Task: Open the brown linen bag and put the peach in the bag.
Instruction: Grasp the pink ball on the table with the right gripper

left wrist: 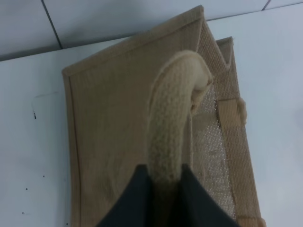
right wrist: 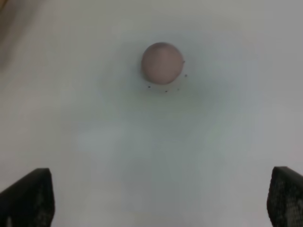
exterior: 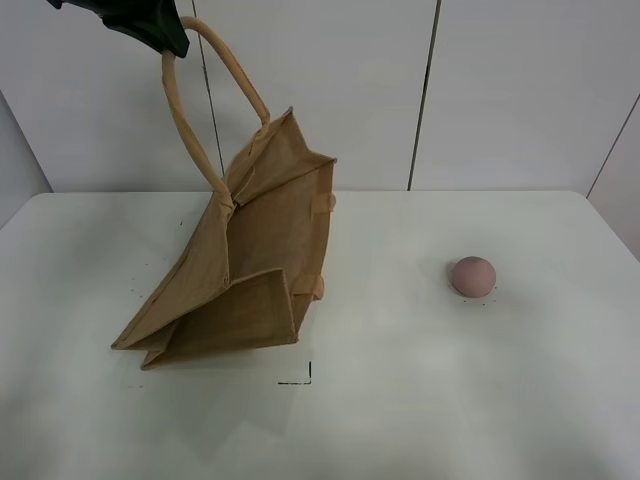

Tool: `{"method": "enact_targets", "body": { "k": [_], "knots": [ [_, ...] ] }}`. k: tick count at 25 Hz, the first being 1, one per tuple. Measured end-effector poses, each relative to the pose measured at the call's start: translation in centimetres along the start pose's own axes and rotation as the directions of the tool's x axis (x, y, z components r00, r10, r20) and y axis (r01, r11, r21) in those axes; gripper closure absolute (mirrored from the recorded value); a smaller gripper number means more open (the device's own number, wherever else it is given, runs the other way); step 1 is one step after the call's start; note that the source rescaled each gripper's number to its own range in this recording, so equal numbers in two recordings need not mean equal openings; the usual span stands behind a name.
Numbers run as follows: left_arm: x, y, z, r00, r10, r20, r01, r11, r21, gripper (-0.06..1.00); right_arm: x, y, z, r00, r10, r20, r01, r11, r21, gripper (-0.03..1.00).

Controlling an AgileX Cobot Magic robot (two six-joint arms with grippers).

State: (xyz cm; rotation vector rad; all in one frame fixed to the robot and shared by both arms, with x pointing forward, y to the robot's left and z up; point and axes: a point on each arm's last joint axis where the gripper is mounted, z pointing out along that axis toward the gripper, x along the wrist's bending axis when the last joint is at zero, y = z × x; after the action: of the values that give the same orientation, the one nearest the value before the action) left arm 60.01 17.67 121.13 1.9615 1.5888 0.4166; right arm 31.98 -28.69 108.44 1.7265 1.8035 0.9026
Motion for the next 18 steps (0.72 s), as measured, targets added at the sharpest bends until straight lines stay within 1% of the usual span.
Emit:
{"method": "enact_targets", "body": {
  "k": [1, 4, 7, 10, 12, 14, 18],
  "knots": [
    [0.0, 0.0, 0.0, 1.000, 0.000, 0.000, 0.000, 1.000, 0.000, 0.94, -0.1, 1.4, 0.8, 1.000, 0.011, -0.002, -0.011, 1.000, 0.025, -0.03],
    [0.0, 0.0, 0.0, 1.000, 0.000, 0.000, 0.000, 1.000, 0.000, 0.94, -0.7, 5.2, 4.9, 0.999, 0.036, 0.002, -0.036, 0.986, 0.160, -0.03],
    [0.0, 0.0, 0.0, 1.000, 0.000, 0.000, 0.000, 1.000, 0.000, 0.94, -1.5, 8.4, 10.8, 0.999, 0.054, 0.008, -0.053, 0.944, 0.325, -0.03],
    [0.0, 0.0, 0.0, 1.000, 0.001, 0.000, -0.001, 1.000, 0.000, 0.94, -2.2, 10.6, 16.3, 0.998, 0.068, 0.012, -0.066, 0.894, 0.444, -0.03],
    [0.0, 0.0, 0.0, 1.000, 0.001, 0.000, -0.001, 1.000, 0.000, 0.94, -2.7, 12.0, 19.5, 0.997, 0.072, 0.014, -0.070, 0.872, 0.485, -0.03],
    [0.0, 0.0, 0.0, 1.000, 0.001, 0.000, -0.001, 1.000, 0.000, 0.94, -3.1, 12.7, 22.8, 0.997, 0.077, 0.016, -0.074, 0.844, 0.530, -0.03],
    [0.0, 0.0, 0.0, 1.000, 0.002, 0.000, -0.002, 1.000, 0.000, 0.94, -3.1, 13.3, 27.3, 0.999, 0.050, 0.006, -0.045, 0.810, 0.585, -0.03]
  ]
}}
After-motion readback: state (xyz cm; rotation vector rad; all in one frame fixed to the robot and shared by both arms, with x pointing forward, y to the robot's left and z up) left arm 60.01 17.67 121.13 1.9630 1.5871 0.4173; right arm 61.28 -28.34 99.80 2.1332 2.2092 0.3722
